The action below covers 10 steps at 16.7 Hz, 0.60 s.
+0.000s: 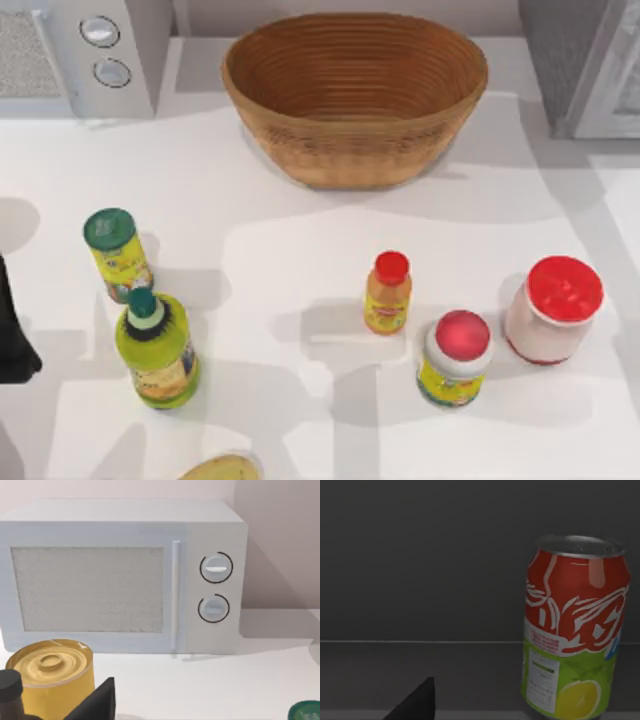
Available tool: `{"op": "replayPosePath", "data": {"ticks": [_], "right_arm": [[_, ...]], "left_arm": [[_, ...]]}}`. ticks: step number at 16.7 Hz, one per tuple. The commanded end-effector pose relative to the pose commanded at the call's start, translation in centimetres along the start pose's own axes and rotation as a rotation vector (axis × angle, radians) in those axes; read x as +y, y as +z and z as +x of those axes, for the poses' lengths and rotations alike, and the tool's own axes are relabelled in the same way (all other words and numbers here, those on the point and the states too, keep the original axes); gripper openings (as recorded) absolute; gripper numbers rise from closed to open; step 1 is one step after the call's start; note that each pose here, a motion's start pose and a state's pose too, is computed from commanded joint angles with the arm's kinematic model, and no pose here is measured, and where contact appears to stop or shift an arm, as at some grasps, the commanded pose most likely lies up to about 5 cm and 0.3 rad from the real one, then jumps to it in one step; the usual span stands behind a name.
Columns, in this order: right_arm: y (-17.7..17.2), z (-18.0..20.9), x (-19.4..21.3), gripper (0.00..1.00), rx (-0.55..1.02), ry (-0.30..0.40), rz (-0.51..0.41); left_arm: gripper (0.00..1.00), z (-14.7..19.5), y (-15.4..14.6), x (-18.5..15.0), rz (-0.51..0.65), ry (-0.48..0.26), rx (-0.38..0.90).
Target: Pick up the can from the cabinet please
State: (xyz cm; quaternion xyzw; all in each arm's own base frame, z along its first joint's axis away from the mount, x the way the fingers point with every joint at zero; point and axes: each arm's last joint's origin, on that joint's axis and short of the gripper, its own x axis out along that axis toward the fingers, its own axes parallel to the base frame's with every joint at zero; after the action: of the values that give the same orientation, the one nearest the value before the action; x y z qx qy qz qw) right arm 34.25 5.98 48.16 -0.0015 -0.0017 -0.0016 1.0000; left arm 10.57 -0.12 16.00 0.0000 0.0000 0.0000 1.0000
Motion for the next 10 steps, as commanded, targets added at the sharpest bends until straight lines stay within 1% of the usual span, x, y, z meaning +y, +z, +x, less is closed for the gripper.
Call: {"op": "replayPosePath", "data": {"ticks": [2, 10], "right_arm": [[0.2, 0.6, -0.1, 1.00, -0.006, -0.004, 0.001], [0.2, 5.6, -0.1, 1.00, -0.006, -0.004, 0.001]], "left_arm": [[1.00, 0.0, 0.0, 0.0, 0.000, 0.000, 0.000], [1.00, 0.0, 0.0, 0.0, 0.000, 0.000, 0.000]]}}
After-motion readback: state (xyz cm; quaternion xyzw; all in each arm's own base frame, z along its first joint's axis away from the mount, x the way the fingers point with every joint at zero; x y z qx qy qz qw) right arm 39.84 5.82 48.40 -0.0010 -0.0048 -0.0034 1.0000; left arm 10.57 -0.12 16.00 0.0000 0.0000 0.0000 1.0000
